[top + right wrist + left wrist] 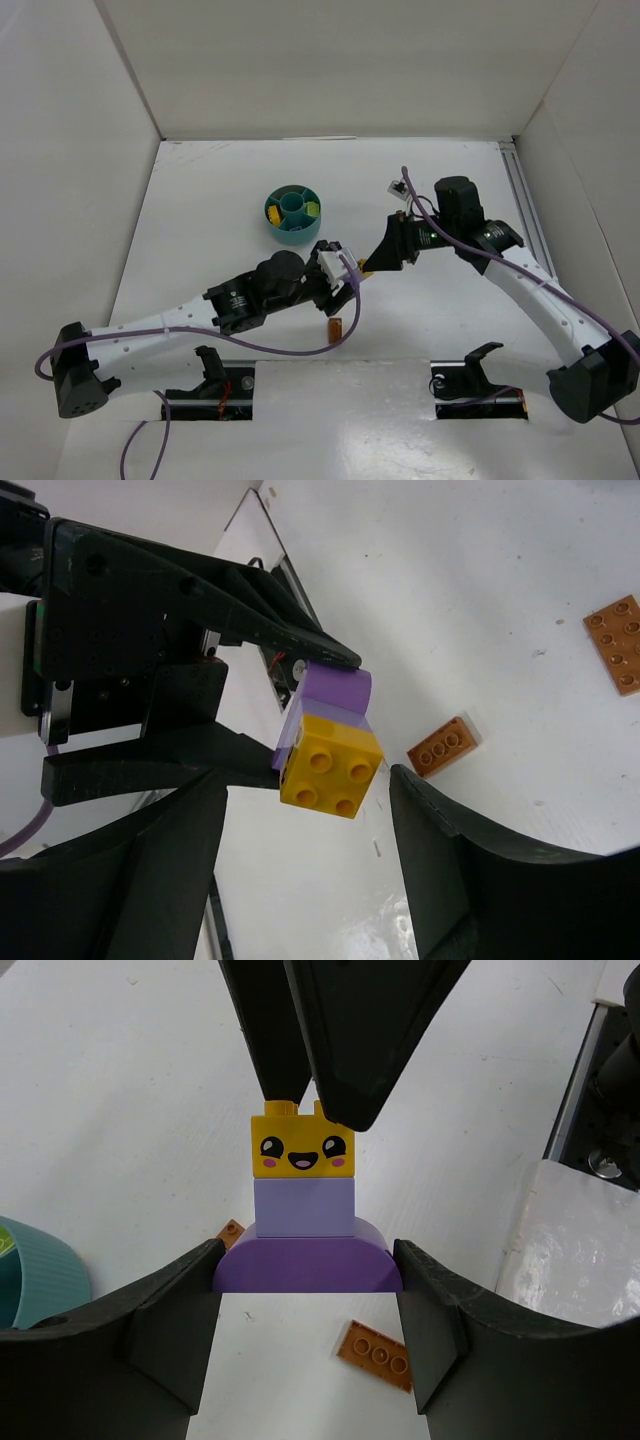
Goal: Sort the legos into containers by color
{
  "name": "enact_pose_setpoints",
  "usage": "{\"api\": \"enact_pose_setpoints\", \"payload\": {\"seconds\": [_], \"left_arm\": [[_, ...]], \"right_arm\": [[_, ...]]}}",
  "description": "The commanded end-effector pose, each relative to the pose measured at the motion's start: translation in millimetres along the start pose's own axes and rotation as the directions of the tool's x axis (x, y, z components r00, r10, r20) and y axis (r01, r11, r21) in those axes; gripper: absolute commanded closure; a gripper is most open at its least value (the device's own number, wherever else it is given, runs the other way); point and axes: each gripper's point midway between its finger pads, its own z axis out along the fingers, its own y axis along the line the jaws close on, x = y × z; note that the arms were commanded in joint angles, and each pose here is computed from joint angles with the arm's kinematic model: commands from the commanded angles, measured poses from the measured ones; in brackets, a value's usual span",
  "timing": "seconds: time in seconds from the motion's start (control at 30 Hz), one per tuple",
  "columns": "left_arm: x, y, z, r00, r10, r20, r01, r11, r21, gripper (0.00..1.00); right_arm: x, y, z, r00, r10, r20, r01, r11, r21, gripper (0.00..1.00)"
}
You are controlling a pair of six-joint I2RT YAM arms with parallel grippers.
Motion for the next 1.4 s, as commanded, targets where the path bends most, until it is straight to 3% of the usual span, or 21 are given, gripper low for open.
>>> {"api": "enact_pose_setpoints", "payload": {"seconds": [0.0,0.17,0.33,0.43,0.53,0.57,0.67,0.9,1.07,1.37], "left_arm": [[-27,4,-5,0.994,0.004,0.109,-0.002,1.000,-0.019,0.70],[-37,5,-9,0.988,0.004,0.153,0.000,1.000,-0.023,0.70],[-39,6,-9,0.987,0.004,0.161,0.001,0.999,-0.033,0.70],[-35,8,-4,0.989,0.004,0.146,0.003,0.999,-0.044,0.70],[-29,11,0,0.992,0.004,0.127,0.004,0.998,-0.060,0.71],[-29,11,0,0.992,0.004,0.127,0.004,0.998,-0.060,0.71],[-27,10,2,0.993,0.004,0.117,0.003,0.998,-0.059,0.71],[-18,8,4,0.994,-0.027,0.107,0.033,0.998,-0.055,0.72],[-13,5,1,0.993,-0.057,0.106,0.062,0.997,-0.043,0.73],[-4,5,-2,0.991,-0.086,0.106,0.092,0.995,-0.049,0.74]], "right_arm": [[-12,9,2,0.999,-0.036,0.033,0.036,0.999,-0.012,0.29],[-9,2,5,0.999,-0.020,0.025,0.020,1.000,0.002,0.30],[-10,2,9,1.000,-0.028,0.014,0.028,1.000,-0.003,0.46],[-15,5,8,0.999,-0.037,0.028,0.037,0.999,-0.008,0.46],[-18,6,8,0.999,-0.037,0.036,0.037,0.999,-0.012,0.58],[-18,6,8,0.999,-0.037,0.036,0.037,0.999,-0.012,0.71],[-16,6,8,0.999,-0.027,0.029,0.027,1.000,-0.009,0.86],[-27,4,1,0.996,-0.072,0.055,0.070,0.997,0.025,1.00],[-49,-3,-18,0.980,-0.183,0.078,0.171,0.976,0.137,1.00],[-57,10,-27,0.970,-0.201,0.139,0.197,0.979,0.045,1.00]]}}
